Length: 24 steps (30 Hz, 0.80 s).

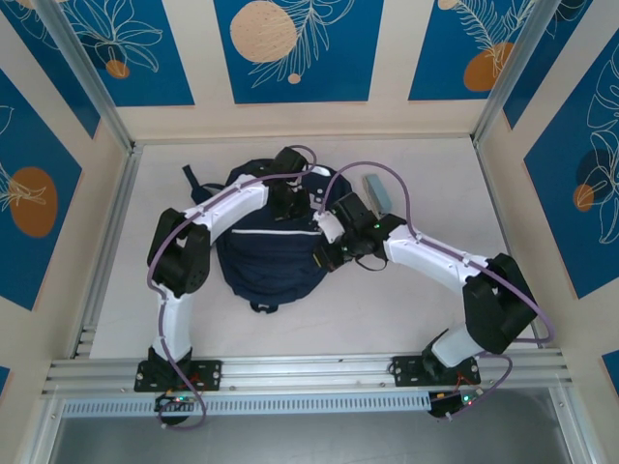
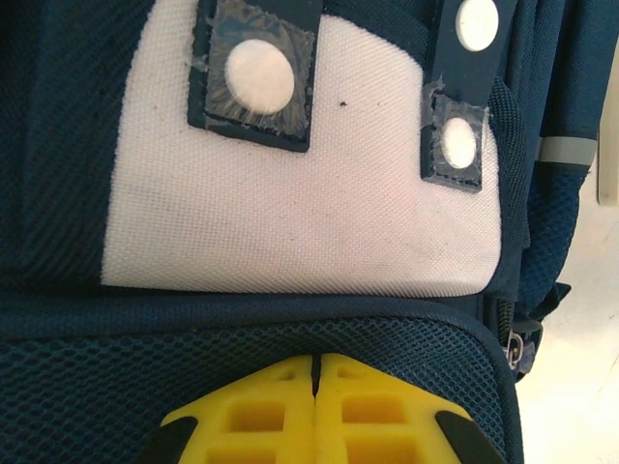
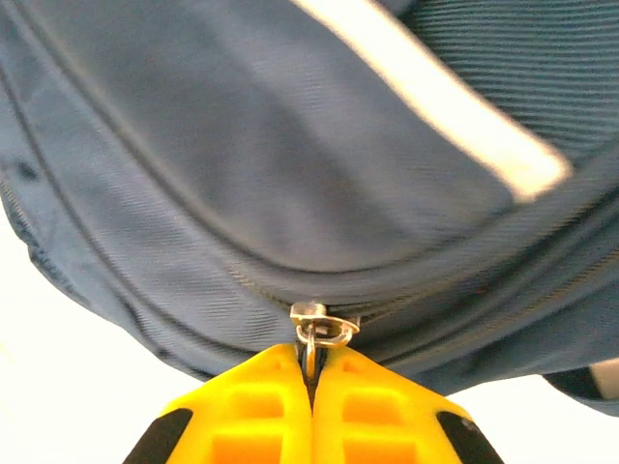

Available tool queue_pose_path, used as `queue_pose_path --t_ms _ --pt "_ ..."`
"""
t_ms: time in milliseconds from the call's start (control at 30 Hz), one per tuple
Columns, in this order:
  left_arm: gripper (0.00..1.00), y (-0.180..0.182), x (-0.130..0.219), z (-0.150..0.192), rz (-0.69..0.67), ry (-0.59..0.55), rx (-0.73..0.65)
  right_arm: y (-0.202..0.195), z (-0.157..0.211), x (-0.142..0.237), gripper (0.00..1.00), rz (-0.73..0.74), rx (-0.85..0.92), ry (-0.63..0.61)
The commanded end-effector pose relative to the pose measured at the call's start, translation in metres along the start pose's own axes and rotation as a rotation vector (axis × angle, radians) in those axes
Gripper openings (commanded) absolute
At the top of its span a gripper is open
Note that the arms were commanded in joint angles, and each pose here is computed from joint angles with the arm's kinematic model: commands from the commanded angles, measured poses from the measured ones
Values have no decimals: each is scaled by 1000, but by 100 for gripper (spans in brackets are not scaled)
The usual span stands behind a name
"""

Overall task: Pack the student bag
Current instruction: Unzip the student bag at the center of the table.

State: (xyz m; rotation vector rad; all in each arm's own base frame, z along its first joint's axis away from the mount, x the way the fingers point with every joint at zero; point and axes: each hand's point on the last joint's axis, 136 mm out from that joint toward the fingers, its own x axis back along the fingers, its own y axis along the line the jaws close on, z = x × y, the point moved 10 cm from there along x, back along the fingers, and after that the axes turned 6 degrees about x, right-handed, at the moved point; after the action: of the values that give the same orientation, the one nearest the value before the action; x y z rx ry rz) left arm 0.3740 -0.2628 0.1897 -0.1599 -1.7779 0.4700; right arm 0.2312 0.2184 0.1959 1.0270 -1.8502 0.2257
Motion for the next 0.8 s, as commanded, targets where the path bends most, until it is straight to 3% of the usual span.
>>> queue_pose_path --t_ms 0,200,333,400,567,767 --pt "0 36 -63 16 -182 71 69 24 12 4 0 -97 10 25" --pt "0 28 -61 14 -112 71 83 40 3 4 0 -211 -23 -38" --pt "13 -1 -29 2 20 81 14 37 4 21 7 -228 -55 -48" --pt "22 -13 -7 -3 64 54 -13 27 7 31 16 -212 -111 -58" --pt "39 -25 47 -6 136 -26 -45 15 19 54 54 -212 -244 -153" --pt "46 -13 96 12 128 -122 -48 -3 25 75 72 -134 -411 -247"
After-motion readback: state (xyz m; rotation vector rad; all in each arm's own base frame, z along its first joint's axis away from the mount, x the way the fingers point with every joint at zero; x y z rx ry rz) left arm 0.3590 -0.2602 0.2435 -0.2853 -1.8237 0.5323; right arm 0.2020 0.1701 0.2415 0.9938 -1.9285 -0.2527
